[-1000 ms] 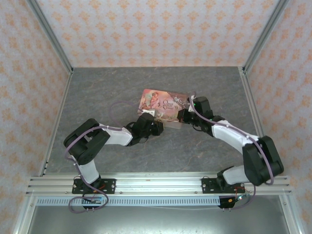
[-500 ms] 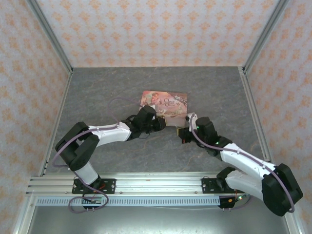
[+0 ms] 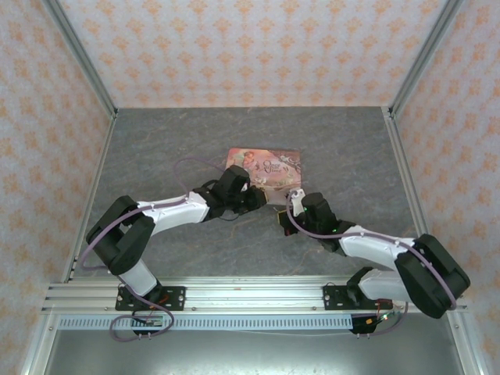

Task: Unlock a padlock with a key

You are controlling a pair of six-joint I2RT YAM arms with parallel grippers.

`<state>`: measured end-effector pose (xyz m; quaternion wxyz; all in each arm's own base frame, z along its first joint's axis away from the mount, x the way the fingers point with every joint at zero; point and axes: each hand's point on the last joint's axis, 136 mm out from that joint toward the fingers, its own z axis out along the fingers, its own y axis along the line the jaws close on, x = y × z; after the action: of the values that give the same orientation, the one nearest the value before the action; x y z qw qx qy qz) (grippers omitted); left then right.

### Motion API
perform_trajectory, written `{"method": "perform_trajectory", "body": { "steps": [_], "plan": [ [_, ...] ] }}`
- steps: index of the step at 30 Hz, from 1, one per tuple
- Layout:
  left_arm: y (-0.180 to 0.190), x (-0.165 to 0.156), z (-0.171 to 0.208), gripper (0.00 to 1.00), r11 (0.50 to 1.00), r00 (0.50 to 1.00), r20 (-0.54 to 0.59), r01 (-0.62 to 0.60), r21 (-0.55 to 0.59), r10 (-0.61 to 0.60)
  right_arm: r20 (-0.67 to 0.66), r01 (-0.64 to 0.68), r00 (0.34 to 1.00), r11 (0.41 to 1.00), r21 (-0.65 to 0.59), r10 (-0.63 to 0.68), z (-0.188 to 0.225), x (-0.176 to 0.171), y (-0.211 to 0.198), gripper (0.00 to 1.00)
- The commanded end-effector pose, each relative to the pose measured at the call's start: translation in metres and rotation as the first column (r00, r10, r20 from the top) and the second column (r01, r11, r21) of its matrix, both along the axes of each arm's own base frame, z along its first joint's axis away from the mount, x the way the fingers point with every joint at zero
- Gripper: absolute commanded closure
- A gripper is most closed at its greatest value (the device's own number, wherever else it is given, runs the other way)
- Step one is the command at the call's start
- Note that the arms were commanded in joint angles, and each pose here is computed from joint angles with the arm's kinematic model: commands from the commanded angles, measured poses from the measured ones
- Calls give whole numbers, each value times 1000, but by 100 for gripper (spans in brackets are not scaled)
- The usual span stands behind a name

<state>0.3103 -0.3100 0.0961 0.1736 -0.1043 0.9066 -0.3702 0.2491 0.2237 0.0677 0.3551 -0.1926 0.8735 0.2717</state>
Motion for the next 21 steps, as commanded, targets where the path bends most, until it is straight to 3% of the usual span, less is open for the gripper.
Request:
{"method": "perform_trajectory", "body": {
  "steps": [1, 21],
  "plan": [
    [-10, 7, 42, 85, 996, 999, 40, 4, -93, 0, 95, -50, 994, 998, 31, 47, 21, 14, 17, 100],
    [-10, 6, 35, 85, 997, 1000, 5, 12, -72, -11, 139, -71, 988, 997, 24, 67, 23, 23, 25, 100]
  ]
}}
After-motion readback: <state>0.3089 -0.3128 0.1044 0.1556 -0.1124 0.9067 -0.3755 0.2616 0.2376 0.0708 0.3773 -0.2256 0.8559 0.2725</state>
